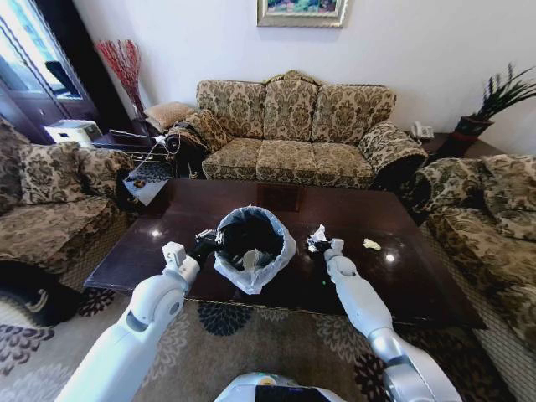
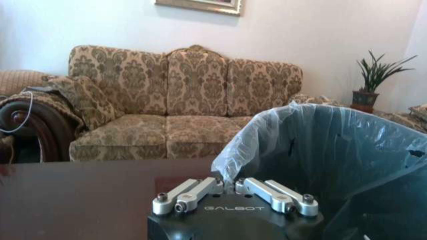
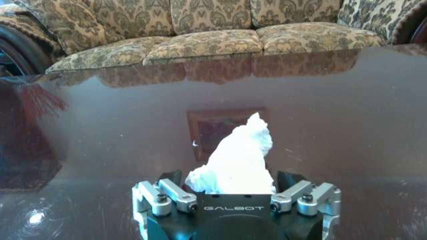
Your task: Move to the front of the table and place the trash on the table into the trash bin.
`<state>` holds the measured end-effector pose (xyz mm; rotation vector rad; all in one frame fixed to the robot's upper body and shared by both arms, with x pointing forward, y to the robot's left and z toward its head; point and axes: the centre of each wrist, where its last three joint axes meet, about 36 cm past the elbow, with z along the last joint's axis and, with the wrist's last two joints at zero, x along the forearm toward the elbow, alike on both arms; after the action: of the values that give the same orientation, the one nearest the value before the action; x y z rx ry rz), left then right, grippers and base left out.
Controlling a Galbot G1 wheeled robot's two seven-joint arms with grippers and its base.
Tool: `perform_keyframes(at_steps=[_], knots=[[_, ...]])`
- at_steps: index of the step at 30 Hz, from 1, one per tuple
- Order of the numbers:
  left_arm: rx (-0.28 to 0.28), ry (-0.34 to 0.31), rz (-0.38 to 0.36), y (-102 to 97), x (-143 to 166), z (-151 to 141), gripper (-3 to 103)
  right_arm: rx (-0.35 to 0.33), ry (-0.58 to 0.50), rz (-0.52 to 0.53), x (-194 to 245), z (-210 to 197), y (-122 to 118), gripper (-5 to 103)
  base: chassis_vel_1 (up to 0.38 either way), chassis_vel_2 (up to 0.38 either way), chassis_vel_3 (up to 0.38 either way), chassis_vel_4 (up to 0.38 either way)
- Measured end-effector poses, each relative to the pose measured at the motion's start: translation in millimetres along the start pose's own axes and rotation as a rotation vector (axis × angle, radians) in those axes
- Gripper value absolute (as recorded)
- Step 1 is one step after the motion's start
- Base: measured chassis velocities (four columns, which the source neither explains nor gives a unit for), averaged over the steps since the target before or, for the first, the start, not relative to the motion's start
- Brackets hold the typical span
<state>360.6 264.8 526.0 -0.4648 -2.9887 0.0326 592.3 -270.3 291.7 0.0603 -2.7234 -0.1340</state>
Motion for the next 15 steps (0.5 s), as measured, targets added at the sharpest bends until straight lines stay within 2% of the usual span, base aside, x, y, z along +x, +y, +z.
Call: perform_keyframes(at_steps=[2,4,5,7,10,13,14,15], knots=[[0.000,0.000,0.002,0.2,0.0,-0.2,3,0.010,-0.001,-0.002,0.5,-0.2,-1.5,84,0.000,0.000,0.000,0.000],[0.000,0.000,0.004,0.2,0.0,-0.2,3,0.017,-0.001,-0.001,1.3,0.0,-2.9,84,0.000,0.000,0.000,0.000],[0.000,0.000,0.007,0.0,0.0,-0.2,3,0.025,-0.002,0.000,2.6,0.1,-5.5,77,0.000,0.000,0.000,0.000],[0.001,0.000,0.011,-0.2,0.0,0.0,3,0.031,-0.002,0.002,3.7,0.5,-7.7,77,0.000,0.000,0.000,0.000],[0.001,0.001,0.021,-1.9,0.1,0.7,3,0.044,-0.004,0.012,7.8,1.4,-13.5,65,0.000,0.000,0.000,0.000],[-0.001,0.000,0.026,-2.9,0.5,0.1,3,0.051,-0.006,0.016,10.3,1.9,-15.8,61,0.000,0.000,0.000,0.000],[-0.003,-0.001,0.031,-4.1,1.5,-0.8,3,0.055,-0.006,0.020,12.0,2.4,-16.8,52,0.000,0.000,0.000,0.000],[-0.004,-0.002,0.033,-4.7,2.4,-1.2,3,0.057,-0.006,0.022,13.1,2.7,-17.1,52,0.000,0.000,0.000,0.000]])
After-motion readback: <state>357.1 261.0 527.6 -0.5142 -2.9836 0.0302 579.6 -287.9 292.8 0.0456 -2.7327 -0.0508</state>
